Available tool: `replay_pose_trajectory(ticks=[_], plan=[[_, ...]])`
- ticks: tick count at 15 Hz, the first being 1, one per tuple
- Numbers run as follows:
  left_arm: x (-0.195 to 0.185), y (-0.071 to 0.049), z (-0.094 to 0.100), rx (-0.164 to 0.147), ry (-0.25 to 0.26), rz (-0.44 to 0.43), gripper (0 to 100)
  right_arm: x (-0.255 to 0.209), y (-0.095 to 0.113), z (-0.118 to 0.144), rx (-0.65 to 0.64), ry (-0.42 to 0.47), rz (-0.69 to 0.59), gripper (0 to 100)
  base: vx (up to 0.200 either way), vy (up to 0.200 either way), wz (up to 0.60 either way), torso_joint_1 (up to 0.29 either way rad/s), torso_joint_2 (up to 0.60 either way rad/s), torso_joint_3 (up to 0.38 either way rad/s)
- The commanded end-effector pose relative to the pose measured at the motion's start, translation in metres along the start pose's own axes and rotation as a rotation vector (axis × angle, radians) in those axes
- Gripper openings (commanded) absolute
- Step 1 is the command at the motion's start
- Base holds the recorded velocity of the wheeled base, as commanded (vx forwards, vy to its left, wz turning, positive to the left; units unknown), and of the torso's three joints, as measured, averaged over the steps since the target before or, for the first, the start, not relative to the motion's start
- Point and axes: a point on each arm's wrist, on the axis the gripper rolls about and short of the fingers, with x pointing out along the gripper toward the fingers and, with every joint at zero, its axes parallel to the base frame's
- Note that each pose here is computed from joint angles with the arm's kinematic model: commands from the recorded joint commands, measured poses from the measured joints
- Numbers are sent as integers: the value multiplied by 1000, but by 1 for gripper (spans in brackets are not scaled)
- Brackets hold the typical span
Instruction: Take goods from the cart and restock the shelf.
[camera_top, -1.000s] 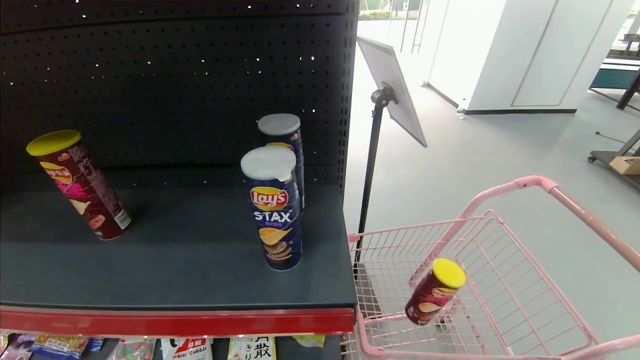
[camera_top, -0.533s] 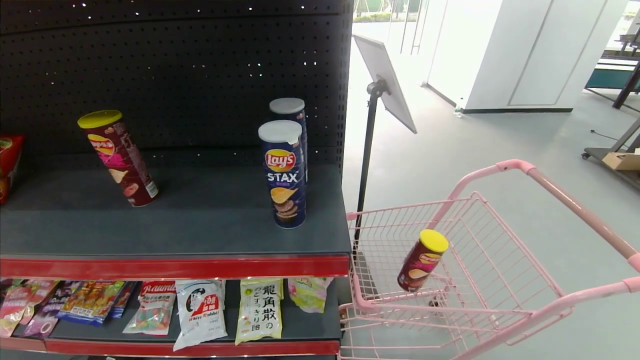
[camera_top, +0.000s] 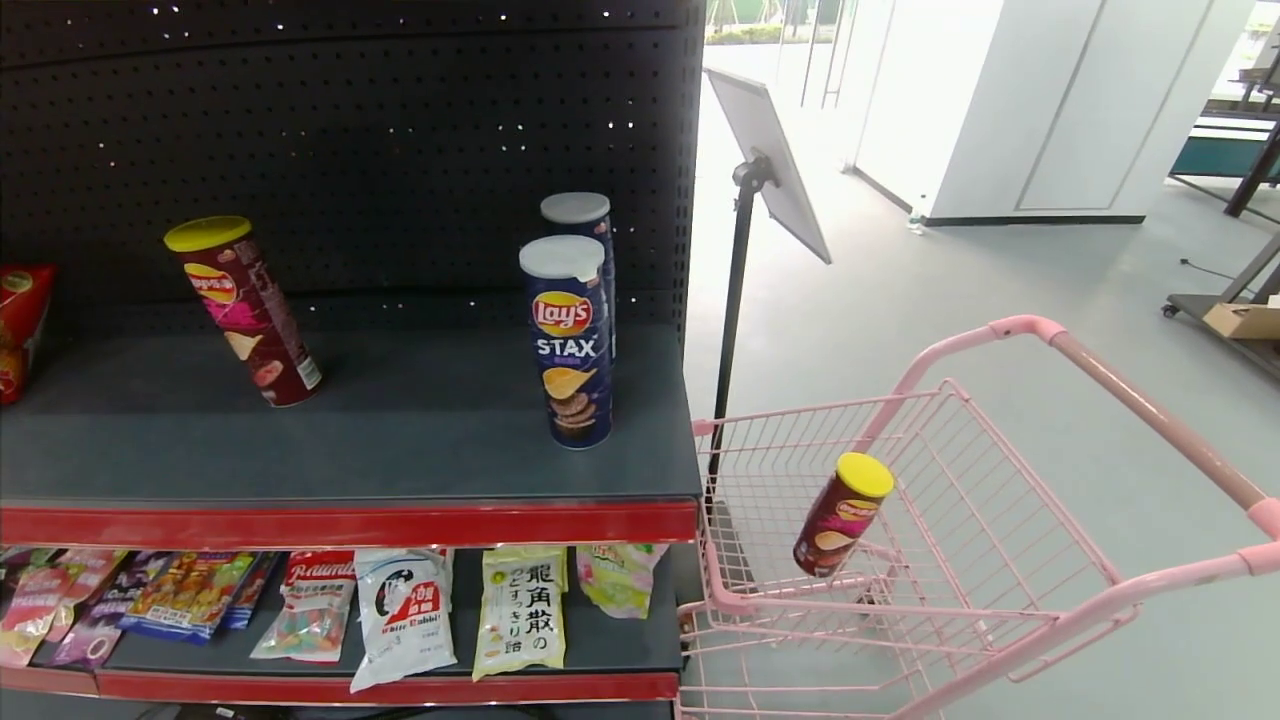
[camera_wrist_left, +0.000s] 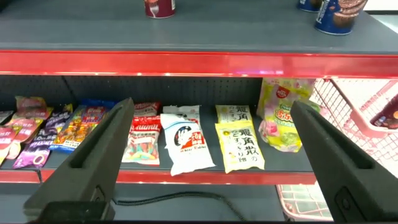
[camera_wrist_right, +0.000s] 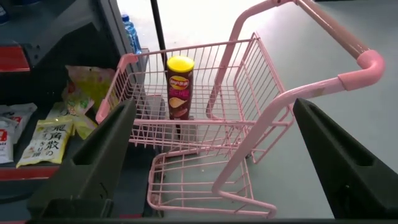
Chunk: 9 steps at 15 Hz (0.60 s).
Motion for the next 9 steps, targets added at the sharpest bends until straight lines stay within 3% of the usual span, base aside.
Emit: replay_pose_trajectory(ticks=[1, 9], plan=[[0, 0, 0, 0, 0, 0, 100, 0, 0, 0, 0, 0, 0, 100, 0, 0, 0, 0, 0, 0], [0, 0, 0, 1, 0, 1, 100, 0, 0, 0, 0, 0, 0, 100, 0, 0, 0, 0, 0, 0]])
